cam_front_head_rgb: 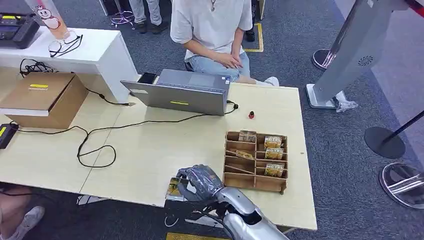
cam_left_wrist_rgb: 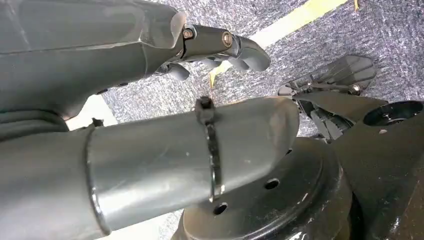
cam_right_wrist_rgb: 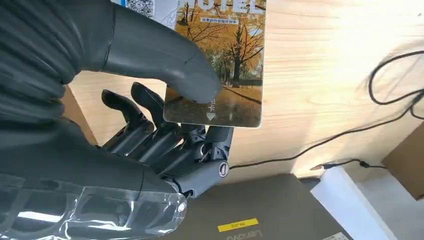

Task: Pass the card to the sensor for recognition and then transmit it.

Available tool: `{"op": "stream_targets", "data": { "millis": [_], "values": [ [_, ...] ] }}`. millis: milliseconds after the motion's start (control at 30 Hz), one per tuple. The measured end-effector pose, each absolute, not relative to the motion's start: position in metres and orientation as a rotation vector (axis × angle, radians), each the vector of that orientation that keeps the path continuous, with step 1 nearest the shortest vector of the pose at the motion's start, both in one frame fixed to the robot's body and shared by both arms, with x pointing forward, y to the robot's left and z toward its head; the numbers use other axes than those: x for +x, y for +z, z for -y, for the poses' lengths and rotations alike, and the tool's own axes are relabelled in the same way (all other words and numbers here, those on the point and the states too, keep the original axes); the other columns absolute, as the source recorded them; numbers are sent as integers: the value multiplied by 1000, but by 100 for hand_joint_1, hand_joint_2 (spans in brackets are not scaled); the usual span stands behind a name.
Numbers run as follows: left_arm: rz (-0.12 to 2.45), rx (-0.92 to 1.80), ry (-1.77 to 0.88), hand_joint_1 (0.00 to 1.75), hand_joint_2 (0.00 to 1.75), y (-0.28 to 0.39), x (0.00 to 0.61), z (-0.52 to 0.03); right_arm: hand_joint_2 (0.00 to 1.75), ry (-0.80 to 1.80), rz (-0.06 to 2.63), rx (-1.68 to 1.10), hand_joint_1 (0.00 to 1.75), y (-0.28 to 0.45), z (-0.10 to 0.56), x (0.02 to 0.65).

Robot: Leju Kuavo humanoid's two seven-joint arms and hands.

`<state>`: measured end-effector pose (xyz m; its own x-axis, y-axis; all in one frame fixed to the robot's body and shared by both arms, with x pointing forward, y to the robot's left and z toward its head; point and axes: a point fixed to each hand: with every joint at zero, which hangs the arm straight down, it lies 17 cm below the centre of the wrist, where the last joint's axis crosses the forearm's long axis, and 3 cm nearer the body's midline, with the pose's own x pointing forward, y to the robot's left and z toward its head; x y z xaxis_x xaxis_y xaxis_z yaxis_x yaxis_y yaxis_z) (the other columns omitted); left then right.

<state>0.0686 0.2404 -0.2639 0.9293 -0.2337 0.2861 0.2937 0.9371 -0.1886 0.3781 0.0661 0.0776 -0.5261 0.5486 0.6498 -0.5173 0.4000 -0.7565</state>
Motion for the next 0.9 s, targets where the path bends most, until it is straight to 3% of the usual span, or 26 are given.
{"op": "stream_targets", "data": {
  "millis": [900],
  "values": [
    [257, -231, -268, 0, 0, -264, 68, -240, 175, 1341, 1597, -81, 175, 62, -59, 385]
  ]
}}
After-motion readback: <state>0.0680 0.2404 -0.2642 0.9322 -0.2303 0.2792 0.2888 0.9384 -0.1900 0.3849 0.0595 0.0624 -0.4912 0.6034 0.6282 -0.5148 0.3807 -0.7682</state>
